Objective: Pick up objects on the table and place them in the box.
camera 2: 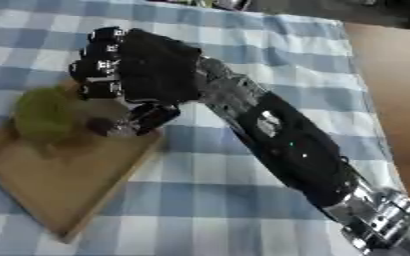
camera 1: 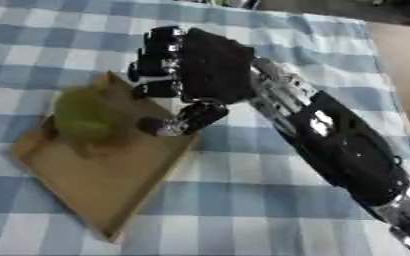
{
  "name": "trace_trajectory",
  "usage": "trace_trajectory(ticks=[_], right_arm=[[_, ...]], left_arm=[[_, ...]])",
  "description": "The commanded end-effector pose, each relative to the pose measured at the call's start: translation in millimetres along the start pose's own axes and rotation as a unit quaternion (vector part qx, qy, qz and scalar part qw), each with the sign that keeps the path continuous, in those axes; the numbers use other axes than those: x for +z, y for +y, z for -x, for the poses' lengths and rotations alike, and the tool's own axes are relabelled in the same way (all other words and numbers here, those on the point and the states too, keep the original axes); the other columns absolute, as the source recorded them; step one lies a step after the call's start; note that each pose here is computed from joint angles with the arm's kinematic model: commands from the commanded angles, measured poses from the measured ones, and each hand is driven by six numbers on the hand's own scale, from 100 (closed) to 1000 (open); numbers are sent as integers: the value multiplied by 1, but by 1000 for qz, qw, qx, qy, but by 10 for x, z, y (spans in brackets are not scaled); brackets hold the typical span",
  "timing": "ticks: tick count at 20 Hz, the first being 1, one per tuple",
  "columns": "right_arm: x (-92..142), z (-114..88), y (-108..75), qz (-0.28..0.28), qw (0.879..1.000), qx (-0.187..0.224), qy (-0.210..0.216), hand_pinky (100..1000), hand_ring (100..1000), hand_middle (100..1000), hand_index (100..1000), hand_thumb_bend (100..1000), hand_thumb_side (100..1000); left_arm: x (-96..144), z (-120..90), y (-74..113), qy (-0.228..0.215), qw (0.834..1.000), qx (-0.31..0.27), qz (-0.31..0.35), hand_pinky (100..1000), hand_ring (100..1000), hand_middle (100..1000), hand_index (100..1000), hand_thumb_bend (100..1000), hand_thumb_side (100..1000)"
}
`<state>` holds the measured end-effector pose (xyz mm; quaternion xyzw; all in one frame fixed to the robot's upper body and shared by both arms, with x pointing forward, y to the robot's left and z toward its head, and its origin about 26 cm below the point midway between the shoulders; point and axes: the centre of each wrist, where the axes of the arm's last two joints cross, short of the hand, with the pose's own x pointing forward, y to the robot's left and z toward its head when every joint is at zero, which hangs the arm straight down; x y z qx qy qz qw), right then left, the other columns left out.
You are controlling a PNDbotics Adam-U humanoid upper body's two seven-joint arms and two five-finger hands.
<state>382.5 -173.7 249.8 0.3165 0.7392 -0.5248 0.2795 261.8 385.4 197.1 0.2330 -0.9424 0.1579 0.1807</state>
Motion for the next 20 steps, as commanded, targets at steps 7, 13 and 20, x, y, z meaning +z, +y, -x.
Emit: trace_trajectory(ticks=[7,13,20], right_arm=[[95,71,-41,50,999,8,-18,448,462,522,584,247,484],[274,84,-138,85,995,11,42,453,423,516,592,333,195],[764,-21,-158,106,979,10,171,489,412,545,662,100,100]], left_arm=[[-96,-63,29,-21,1000,-5,8,663,549,571,591,336,673],[-88,-62,38,-20,1000,-7,5,663,543,571,591,335,674],[-73,-59,56,-19,1000,-11,0,664,543,572,591,333,675]])
